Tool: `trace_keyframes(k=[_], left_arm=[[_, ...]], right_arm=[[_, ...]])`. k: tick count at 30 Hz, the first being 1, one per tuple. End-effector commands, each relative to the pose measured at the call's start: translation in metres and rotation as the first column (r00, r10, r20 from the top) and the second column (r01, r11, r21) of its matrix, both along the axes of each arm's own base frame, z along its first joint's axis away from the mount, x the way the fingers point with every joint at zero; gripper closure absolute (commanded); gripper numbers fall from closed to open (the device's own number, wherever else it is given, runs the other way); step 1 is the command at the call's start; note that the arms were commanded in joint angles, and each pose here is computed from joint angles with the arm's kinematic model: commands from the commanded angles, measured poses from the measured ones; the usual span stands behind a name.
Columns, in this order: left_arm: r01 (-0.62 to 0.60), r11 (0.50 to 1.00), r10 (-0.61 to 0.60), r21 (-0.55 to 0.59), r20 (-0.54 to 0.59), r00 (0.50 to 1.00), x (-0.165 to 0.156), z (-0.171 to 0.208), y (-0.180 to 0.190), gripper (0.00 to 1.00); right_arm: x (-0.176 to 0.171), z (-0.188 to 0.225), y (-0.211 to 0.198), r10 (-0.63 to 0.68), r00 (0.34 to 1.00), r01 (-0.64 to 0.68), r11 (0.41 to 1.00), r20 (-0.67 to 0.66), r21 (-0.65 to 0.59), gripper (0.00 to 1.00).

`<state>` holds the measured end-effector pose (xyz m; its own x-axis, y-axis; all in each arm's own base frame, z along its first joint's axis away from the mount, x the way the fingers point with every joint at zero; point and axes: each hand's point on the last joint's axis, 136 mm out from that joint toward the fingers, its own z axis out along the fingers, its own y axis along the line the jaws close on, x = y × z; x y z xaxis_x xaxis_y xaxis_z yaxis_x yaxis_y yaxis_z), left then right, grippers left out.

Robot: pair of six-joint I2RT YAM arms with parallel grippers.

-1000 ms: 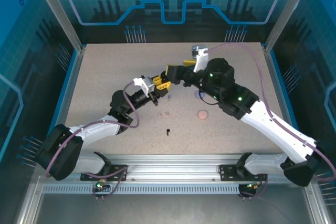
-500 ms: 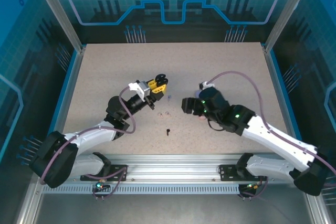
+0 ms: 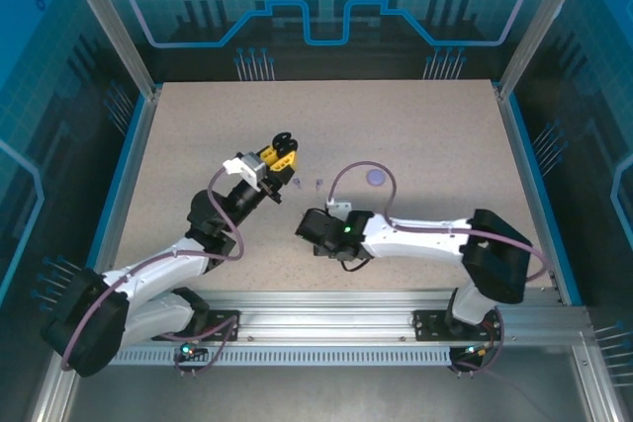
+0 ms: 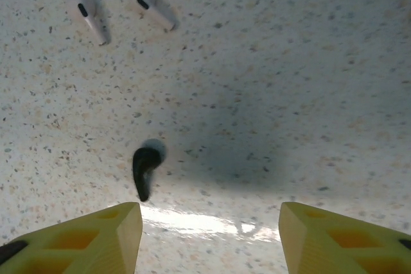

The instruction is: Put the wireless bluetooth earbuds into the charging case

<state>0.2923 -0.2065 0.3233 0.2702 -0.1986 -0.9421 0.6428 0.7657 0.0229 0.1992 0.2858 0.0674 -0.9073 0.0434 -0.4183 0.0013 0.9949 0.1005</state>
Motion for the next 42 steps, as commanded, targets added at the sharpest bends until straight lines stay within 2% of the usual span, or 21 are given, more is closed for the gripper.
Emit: trace_keyframes(k=[1,12,21,42], left_arm=[[-0.05,0.999,0.05,0.001,0.008,0.999,0.0,0.001,0.008,1.0],[-0.098,0.995,0.098,0.001,0.022,0.995,0.001,0.005,0.016,1.0],[-0.104,0.995,0.103,0.001,0.019,0.994,0.003,0.004,0.018,1.0],[-0.096,0.995,0.096,0.004,0.02,0.995,0.004,0.002,0.016,1.0]], right_arm=[[0.003,-0.001,0.013,-0.051,0.999,0.051,0.999,0.008,-0.006,0.43],[0.007,-0.028,0.039,-0.05,0.998,0.049,0.999,-0.049,-0.021,0.52],[0.012,-0.041,0.04,-0.064,0.995,0.062,0.997,-0.072,-0.035,0.59],[0.023,-0.058,0.043,-0.084,0.992,0.081,0.996,-0.095,-0.031,0.67]])
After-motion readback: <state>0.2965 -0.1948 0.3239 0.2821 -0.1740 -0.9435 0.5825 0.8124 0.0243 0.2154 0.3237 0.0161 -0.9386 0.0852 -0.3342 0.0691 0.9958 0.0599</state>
